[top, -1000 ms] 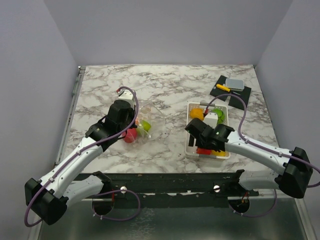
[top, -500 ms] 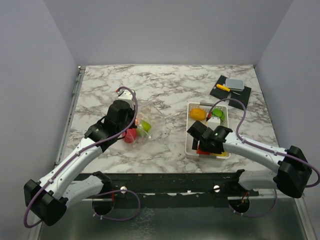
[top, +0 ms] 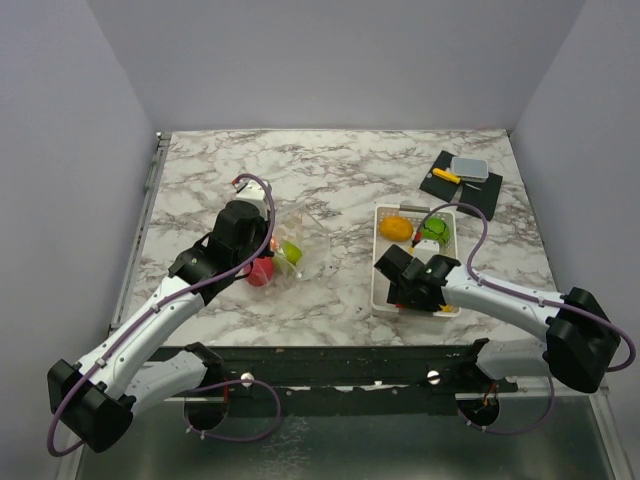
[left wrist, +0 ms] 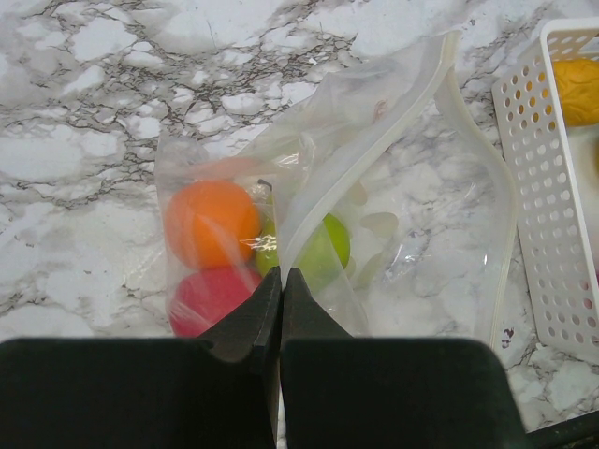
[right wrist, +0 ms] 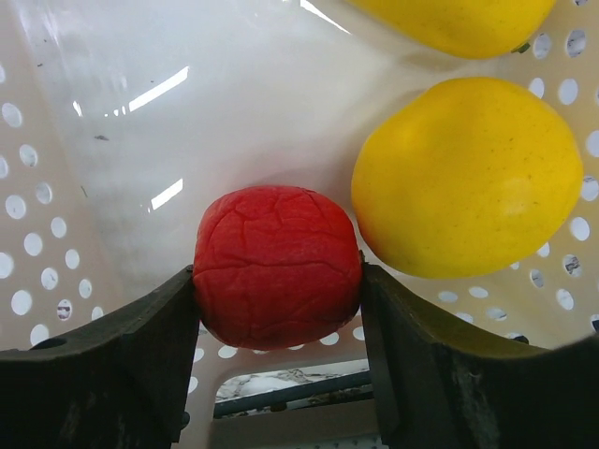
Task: Place the food in the zip-top bag and seal the zipper
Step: Pick up the fake fruit from the bin, then place the fake fruit in the zipper food storage bag.
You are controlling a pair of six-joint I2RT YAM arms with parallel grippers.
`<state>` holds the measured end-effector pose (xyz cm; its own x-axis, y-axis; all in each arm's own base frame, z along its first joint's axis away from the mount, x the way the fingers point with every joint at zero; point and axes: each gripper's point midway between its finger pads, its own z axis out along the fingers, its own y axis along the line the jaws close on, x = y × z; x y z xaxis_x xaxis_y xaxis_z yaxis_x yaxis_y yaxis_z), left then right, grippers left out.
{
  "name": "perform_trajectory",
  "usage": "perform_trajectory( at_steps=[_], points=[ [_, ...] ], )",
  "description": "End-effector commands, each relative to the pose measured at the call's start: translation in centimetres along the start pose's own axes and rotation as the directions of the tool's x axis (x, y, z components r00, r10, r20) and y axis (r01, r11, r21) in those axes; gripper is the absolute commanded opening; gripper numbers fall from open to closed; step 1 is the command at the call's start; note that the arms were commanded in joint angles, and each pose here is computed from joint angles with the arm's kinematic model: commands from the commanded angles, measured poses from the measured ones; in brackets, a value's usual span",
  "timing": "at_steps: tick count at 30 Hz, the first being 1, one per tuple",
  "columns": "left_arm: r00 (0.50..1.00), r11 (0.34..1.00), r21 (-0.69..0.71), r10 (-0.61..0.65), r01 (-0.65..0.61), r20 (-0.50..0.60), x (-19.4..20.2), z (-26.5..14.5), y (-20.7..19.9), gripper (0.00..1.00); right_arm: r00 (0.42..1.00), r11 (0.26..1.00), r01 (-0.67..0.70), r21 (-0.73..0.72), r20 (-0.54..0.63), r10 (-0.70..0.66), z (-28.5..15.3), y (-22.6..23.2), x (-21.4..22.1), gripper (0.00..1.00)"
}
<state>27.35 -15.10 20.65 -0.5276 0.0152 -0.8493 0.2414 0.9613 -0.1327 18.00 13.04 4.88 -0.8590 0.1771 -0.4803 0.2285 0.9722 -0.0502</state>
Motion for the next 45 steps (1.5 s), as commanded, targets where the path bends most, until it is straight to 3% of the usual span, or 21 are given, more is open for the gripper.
perform_trajectory(
  at_steps=[1,7,22,30,45],
  points=[
    [1.0,1.0,0.013,-0.006,0.006,0.001,0.2,-0.2,-0.1,0.0,0.999,1.0,-0.027,-0.01,0.022,0.027,0.0,0.3,-0.6,0.6],
    [1.0,1.0,0.012,-0.007,0.007,-0.001,0.2,-0.1,0.0,0.0,0.997,0.999,-0.03,-0.026,0.065,0.031,-1.5,0.1,-2.1,0.5],
    [1.0,1.0,0.015,-0.002,0.002,-0.009,0.4,0.0,-0.1,0.0,0.975,0.983,-0.015,-0.184,0.215,0.056,-8.6,2.9,-9.0,0.47],
    [1.0,1.0,0.013,-0.002,0.002,-0.009,0.4,0.1,-0.1,0.0,0.955,0.91,0.074,-0.407,0.292,0.053,-12.7,8.1,-12.6,0.46],
    [1.0,1.0,0.01,0.0,0.0,-0.011,0.4,0.1,0.0,0.0,0.948,0.756,0.205,-0.621,0.317,0.003,-16.7,17.8,-15.8,0.42]
  ],
)
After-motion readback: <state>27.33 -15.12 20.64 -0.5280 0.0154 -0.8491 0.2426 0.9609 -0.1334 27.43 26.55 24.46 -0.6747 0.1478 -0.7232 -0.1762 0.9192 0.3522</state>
